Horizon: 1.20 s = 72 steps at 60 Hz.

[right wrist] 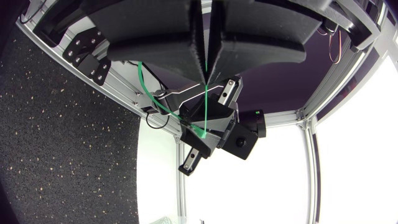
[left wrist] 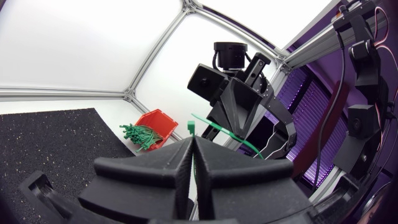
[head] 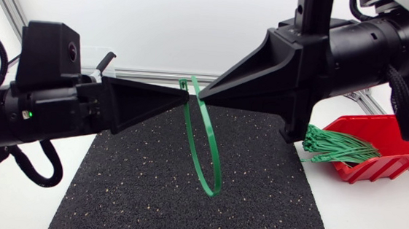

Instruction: Take a green cable tie from the red box, thread the tail through the head to close it, then place it in the transparent bin on the left.

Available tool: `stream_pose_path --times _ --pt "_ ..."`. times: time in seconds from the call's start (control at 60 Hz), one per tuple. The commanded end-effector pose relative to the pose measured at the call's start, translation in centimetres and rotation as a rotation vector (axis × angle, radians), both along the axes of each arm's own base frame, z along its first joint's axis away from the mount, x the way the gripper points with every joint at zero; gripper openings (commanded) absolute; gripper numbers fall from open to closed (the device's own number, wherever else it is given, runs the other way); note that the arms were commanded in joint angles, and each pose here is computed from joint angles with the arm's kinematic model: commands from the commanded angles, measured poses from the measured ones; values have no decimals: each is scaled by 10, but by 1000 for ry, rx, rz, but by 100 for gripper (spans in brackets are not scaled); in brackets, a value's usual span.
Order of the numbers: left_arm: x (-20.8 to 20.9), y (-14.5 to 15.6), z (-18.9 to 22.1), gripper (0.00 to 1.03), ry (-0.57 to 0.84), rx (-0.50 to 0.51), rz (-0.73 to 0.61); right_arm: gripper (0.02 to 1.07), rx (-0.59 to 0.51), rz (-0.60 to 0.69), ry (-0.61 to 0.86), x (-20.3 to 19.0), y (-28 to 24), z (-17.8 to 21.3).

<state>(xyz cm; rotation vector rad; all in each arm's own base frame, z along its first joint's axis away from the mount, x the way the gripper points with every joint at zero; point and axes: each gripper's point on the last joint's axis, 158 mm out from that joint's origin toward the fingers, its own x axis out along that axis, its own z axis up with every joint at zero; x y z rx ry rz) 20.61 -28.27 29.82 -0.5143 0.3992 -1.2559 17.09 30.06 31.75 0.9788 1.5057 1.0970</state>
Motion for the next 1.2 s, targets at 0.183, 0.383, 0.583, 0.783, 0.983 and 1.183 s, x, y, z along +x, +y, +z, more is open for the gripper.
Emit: stream_pose_path --times 0.183,0.383,0.583,0.783,0.983,1.183 --pt "7 -2 -4 4 -22 11 21 8 -45 -10 80 -7 -4 -19" --pt "12 -4 -9 4 -40 28 37 8 -29 1 55 -18 -7 -9" --pt "15 -5 -8 4 -62 34 50 8 -32 2 60 -20 -7 -12" --pt "16 -9 0 4 -88 27 57 8 -32 16 59 -24 -5 -12" --pt "9 -11 8 4 -106 13 55 8 -26 42 48 -34 -3 -7" --pt "-4 -14 18 4 -126 -3 40 8 -21 51 40 -38 -3 -5"
